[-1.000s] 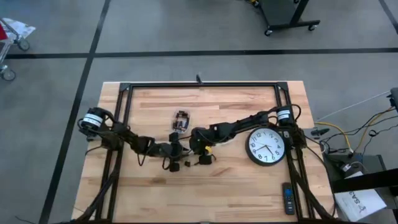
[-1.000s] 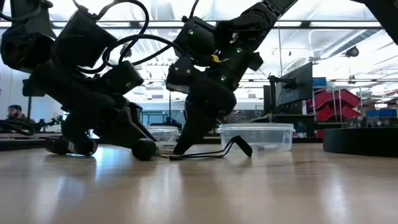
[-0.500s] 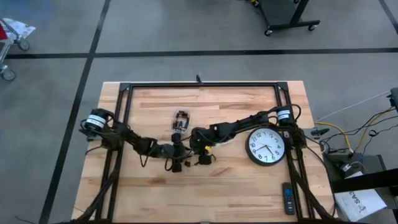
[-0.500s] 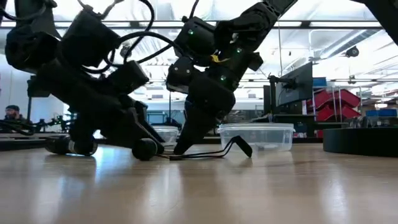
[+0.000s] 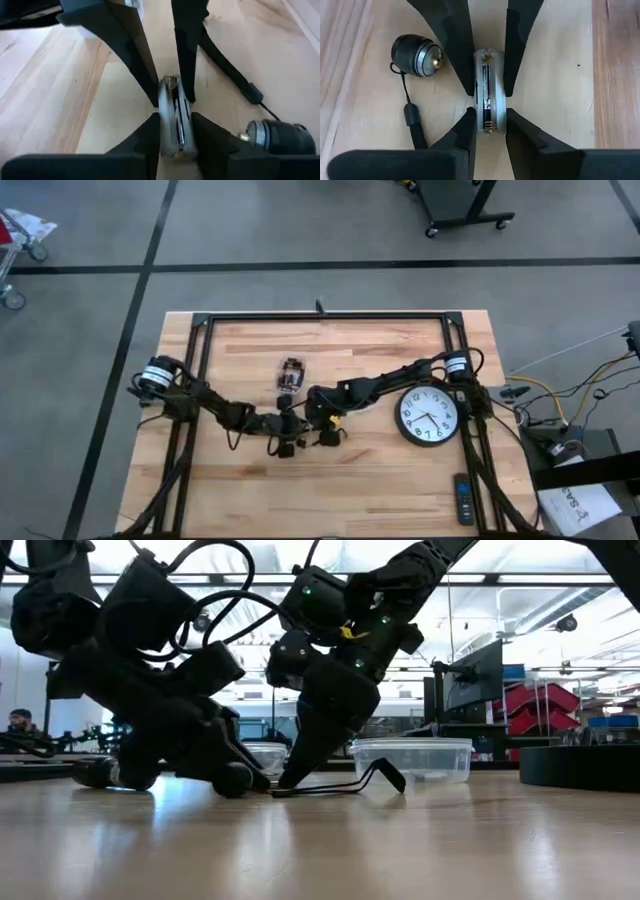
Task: Insert battery
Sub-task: Insert the silver battery into the flashlight's battery compartment
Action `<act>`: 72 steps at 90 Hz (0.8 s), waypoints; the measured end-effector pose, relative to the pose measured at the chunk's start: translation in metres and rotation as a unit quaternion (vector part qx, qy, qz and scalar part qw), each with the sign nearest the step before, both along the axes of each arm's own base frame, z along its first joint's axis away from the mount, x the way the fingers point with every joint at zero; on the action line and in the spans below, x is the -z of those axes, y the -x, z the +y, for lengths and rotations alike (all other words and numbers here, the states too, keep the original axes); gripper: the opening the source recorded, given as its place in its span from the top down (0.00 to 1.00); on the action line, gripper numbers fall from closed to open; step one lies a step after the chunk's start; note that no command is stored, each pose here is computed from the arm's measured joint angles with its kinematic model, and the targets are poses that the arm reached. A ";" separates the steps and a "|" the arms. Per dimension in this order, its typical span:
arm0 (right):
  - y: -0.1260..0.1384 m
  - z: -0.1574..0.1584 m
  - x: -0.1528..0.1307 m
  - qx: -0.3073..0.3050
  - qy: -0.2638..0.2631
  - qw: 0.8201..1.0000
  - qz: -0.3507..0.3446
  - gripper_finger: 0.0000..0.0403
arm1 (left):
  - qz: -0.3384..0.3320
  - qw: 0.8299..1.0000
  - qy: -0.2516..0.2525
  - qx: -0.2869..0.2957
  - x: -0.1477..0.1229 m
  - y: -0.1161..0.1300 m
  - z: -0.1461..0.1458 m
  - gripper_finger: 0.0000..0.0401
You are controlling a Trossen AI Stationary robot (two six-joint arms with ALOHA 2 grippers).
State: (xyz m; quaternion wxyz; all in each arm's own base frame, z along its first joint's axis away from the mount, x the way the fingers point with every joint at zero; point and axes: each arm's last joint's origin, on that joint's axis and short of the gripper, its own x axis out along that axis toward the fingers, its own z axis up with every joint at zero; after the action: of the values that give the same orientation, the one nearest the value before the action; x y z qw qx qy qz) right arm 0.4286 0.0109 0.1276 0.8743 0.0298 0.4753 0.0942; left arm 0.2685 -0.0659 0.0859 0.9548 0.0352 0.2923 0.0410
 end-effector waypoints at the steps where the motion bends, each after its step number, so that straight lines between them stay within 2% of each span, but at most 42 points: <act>1: 0.000 0.000 0.000 0.000 0.000 1.000 0.000 0.85 | 0.000 1.000 0.000 0.000 0.000 0.000 0.000 0.74; 18: 0.000 0.000 0.000 0.000 0.000 1.000 0.000 0.82 | 0.018 1.000 -0.002 -0.004 -0.003 0.003 0.001 0.63; 32: 0.000 0.000 0.000 0.000 0.000 1.000 0.002 0.85 | 0.020 1.000 0.001 -0.008 -0.003 0.004 0.001 0.61; 57: 0.000 0.000 0.000 -0.001 0.000 1.000 0.002 0.81 | 0.023 1.000 0.006 -0.010 -0.002 0.005 0.001 0.69; 72: 0.000 0.000 0.000 -0.005 0.003 1.000 0.001 0.83 | 0.024 1.000 0.006 -0.019 -0.002 0.005 0.001 0.78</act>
State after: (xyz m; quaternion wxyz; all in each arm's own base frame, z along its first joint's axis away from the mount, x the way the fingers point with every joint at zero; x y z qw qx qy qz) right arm 0.4283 0.0109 0.1274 0.8733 0.0251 0.4768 0.0971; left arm 0.2635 -0.0646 0.0878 0.9468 0.0246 0.3159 0.0566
